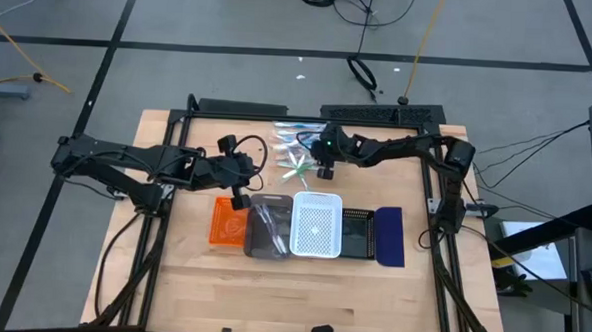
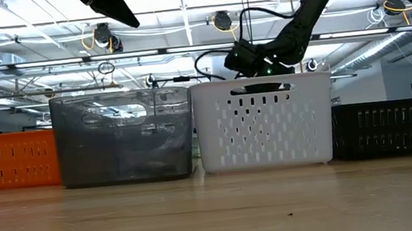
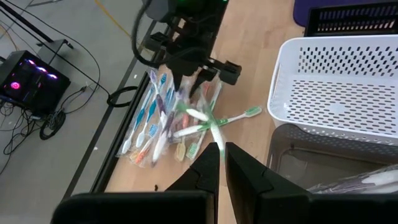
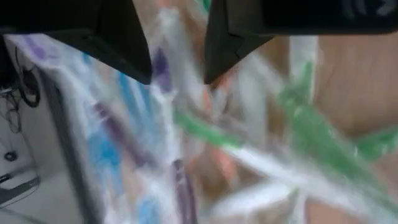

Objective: Pick & Place Toothbrushes
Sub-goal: Put the purple toothbrush into the left black bin

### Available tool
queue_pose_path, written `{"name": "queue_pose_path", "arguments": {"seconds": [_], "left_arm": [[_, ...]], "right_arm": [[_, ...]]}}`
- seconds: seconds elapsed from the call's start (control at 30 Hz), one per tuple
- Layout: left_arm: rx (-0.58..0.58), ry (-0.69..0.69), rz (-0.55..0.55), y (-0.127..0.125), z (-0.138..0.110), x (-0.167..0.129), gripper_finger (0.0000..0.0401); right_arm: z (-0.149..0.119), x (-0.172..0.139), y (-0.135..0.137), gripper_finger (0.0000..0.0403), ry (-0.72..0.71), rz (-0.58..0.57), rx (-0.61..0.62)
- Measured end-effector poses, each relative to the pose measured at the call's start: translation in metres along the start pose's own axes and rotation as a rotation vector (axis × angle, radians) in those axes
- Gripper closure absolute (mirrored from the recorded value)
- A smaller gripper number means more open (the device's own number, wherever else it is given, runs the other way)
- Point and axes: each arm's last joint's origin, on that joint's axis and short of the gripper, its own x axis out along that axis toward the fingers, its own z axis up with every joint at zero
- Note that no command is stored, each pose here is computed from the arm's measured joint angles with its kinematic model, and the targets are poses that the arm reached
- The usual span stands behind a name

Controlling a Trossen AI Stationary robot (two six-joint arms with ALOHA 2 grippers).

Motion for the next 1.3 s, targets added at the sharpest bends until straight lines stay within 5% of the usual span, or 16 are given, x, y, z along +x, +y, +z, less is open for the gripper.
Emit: {"name": "queue_pose_path", "arguments": {"seconds": [0.23,0.67,1.3], "left_arm": [[0.000,-0.001,0.000,0.000,0.000,0.000,0.0375],[-0.001,-0.001,0.000,0.000,0.000,0.000,0.0375],[-0.004,0.001,0.000,0.000,0.000,0.000,0.0375]], "right_arm": [[0.007,-0.011,-0.005,0.0388,-0.026,-0.014,0.020],[0.024,-0.038,0.000,0.0393,-0.063,0.003,0.045],[0.091,-0.151,0.043,0.0393,-0.357,-0.168,0.033]]}}
